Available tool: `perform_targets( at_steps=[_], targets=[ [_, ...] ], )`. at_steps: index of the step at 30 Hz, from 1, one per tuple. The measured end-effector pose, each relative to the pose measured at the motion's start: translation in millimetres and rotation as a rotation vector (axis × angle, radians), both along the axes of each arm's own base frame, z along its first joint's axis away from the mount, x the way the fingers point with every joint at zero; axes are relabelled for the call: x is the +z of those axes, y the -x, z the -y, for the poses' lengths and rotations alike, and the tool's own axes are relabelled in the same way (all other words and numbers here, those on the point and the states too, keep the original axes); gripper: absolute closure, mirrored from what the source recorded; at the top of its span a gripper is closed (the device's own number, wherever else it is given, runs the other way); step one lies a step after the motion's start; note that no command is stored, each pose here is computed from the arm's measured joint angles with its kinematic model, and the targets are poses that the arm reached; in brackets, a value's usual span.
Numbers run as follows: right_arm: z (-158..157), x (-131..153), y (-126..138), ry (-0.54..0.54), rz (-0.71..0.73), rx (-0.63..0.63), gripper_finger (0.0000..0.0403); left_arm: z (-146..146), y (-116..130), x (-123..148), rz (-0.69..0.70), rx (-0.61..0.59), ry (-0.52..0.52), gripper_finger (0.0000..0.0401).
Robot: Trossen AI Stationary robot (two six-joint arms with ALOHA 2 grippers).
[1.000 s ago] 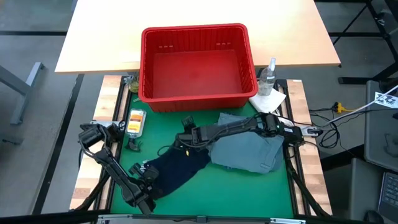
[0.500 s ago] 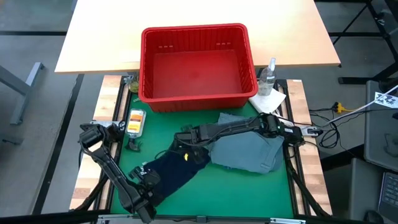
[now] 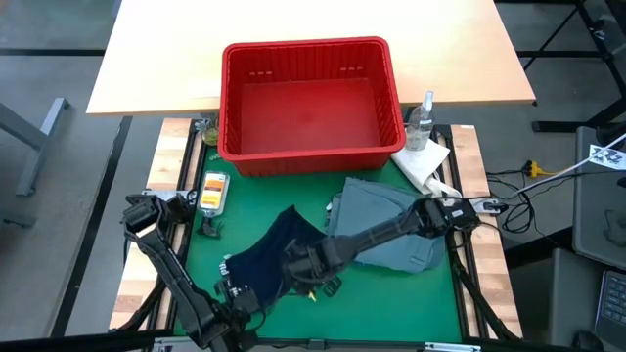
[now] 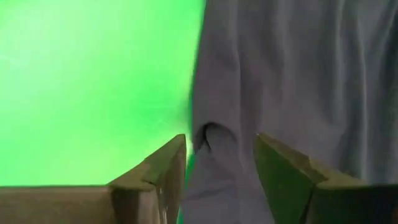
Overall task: Fold Laundry from Bin
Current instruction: Fold the dark blue underwear shorts
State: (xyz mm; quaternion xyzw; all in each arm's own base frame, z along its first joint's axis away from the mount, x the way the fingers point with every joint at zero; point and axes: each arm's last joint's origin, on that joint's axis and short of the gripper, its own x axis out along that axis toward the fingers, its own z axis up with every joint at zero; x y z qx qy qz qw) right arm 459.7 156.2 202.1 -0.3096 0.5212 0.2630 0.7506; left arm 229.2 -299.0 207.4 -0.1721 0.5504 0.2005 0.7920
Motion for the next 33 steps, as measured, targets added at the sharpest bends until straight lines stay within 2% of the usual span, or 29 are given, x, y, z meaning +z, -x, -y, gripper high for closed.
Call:
perform_targets(
  at_steps=[3, 6, 13, 18, 27, 33],
  targets=[
    [-12, -7, 2, 0.097, 0.019, 0.008, 0.0214, 4, -2, -3, 0.009, -0.063, 0.027, 0.0381],
    [-18, -16, 3, 0.148, 0.014, 0.011, 0.0214, 7, -2, -6, 0.032, -0.077, 0.057, 0.0342],
    [-15, -30, 4, 0.168, -0.008, 0.002, 0.0214, 13, 1, -12, 0.06, -0.093, 0.089, 0.0236],
    [-11, -43, 5, 0.17, -0.017, -0.003, 0.0214, 17, 5, -26, 0.046, -0.102, 0.069, 0.0192],
    [-9, -57, 7, 0.172, 0.002, -0.011, 0.0214, 21, 4, -56, -0.001, -0.103, 0.001, 0.0184],
    [-5, -58, 5, 0.151, 0.001, -0.06, 0.0216, 15, 0, -66, -0.036, -0.047, -0.036, 0.0215]
  ],
)
